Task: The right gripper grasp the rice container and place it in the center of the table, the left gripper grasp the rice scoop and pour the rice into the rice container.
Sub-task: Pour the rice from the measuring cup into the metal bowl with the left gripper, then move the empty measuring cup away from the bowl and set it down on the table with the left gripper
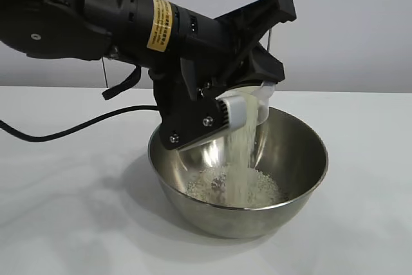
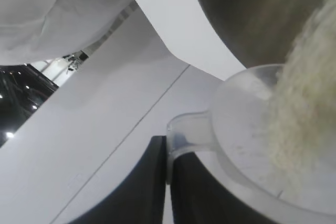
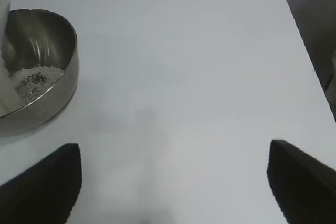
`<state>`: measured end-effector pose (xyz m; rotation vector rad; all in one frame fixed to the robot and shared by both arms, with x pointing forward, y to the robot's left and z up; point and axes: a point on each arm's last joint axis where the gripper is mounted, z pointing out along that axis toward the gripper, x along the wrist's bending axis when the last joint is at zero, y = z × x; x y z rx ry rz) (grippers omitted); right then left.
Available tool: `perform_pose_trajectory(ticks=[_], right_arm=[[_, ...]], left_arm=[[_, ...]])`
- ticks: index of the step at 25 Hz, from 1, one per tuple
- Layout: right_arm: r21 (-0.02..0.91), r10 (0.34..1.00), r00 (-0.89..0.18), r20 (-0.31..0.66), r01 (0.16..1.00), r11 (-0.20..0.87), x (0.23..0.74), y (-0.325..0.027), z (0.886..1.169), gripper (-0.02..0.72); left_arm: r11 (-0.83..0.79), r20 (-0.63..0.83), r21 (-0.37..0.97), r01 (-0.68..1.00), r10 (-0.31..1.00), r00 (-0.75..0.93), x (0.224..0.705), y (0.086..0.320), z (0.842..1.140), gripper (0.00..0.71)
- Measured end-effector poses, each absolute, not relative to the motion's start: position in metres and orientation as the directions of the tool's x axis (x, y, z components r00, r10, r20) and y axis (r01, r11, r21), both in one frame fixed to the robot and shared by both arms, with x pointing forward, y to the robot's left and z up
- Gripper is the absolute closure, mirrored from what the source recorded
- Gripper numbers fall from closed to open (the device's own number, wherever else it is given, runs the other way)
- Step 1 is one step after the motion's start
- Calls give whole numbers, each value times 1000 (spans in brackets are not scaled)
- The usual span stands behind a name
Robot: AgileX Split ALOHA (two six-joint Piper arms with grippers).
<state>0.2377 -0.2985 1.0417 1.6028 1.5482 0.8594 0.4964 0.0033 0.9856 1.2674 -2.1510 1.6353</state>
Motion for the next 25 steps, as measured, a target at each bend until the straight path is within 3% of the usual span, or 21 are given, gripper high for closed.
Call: perform_pose_trajectory(ticks=[11, 17, 21, 25], right_arm=[[862, 998, 49, -26, 507, -3, 238, -299, 1042, 43], [862, 998, 49, -26, 507, -3, 238, -299, 1042, 43], [862, 998, 49, -26, 507, -3, 238, -299, 1042, 43], [862, 998, 49, -26, 507, -3, 238, -299, 1042, 43]], left_arm=[[75, 547, -741, -667, -508, -665, 495, 0, 990, 701], [32, 600, -703, -710, -508, -617, 496, 0, 991, 701], [-129, 805, -518, -846, -408, -431, 493, -4, 998, 701], [-297, 981, -124, -947, -182, -72, 490, -4, 1004, 701]])
